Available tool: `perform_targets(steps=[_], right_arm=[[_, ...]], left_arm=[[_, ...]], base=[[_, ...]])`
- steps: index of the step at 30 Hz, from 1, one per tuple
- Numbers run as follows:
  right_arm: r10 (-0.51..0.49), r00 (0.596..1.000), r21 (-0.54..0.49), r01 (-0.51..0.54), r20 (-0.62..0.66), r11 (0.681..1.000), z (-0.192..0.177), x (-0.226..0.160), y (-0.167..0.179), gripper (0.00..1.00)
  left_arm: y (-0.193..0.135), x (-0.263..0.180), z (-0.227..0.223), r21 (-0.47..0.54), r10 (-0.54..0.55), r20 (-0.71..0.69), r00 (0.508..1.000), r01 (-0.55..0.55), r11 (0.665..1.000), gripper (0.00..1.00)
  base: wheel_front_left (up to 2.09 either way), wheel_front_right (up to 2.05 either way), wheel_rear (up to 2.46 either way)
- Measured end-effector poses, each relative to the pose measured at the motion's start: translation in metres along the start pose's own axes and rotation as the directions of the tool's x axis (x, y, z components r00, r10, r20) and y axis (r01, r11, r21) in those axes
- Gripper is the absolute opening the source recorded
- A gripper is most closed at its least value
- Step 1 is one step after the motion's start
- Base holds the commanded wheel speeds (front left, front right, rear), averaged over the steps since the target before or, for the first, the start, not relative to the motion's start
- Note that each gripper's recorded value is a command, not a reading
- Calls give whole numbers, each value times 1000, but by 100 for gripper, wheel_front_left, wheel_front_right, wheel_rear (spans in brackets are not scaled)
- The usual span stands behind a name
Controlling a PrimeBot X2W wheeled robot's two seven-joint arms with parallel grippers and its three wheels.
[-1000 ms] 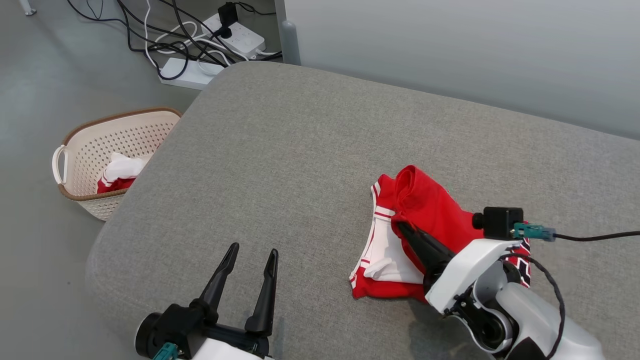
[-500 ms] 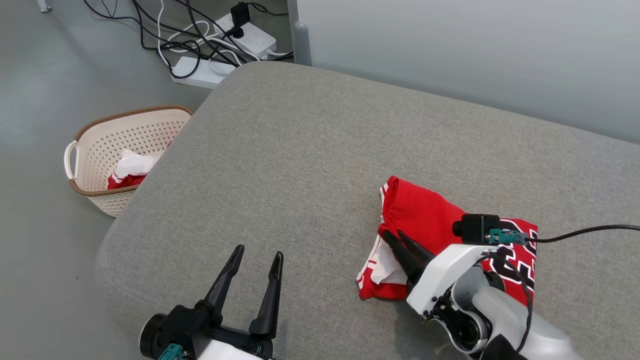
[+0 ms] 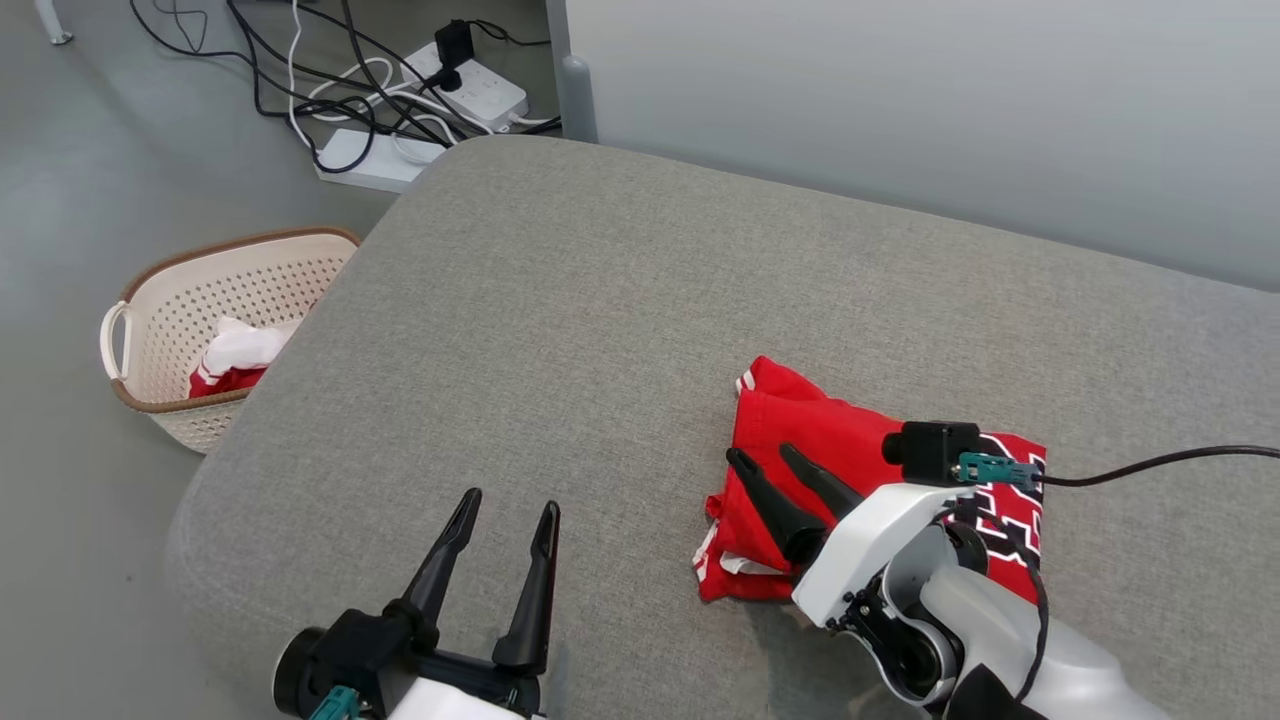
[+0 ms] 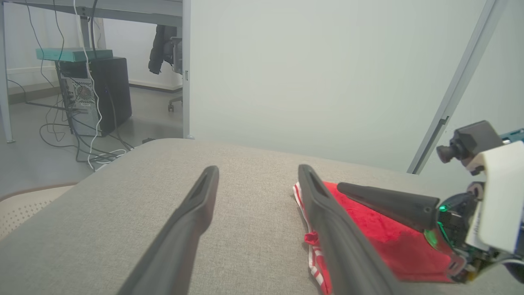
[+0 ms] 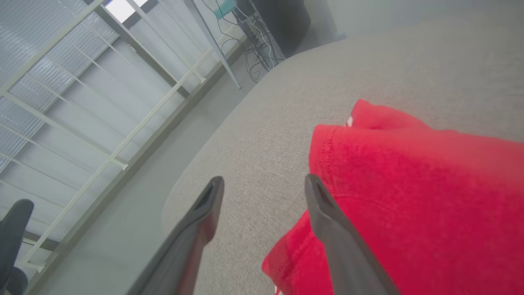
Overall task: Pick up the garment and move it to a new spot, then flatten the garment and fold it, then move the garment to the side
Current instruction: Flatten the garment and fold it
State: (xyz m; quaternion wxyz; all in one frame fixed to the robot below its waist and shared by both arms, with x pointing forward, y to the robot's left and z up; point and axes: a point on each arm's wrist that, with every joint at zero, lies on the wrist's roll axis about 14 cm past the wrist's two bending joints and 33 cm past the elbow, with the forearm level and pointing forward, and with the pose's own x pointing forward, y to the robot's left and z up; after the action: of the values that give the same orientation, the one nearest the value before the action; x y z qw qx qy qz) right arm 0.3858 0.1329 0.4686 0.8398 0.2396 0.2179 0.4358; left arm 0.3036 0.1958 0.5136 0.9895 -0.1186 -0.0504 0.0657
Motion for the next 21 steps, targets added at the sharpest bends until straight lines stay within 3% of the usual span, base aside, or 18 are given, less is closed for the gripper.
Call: perform_targets(steps=[6,10,16,21], right_arm=[[-29,998,-126,36,63,991,25,-15,-20,100],[-66,981,-203,103,180,974,65,-30,-37,100],[-113,942,-304,213,315,929,103,-59,-56,100],[-195,904,-319,326,379,890,100,-96,-74,100]], left_arm=[[-7,7,-1,-4,-27,-1,1000,27,1000,100],[-15,13,-3,-9,-55,-4,998,55,998,100],[-25,21,-5,-14,-90,-9,996,90,996,100],[-36,29,-8,-18,-126,-12,992,126,992,100]], base=[[0,0,0],[0,0,0],[0,0,0],[0,0,0]])
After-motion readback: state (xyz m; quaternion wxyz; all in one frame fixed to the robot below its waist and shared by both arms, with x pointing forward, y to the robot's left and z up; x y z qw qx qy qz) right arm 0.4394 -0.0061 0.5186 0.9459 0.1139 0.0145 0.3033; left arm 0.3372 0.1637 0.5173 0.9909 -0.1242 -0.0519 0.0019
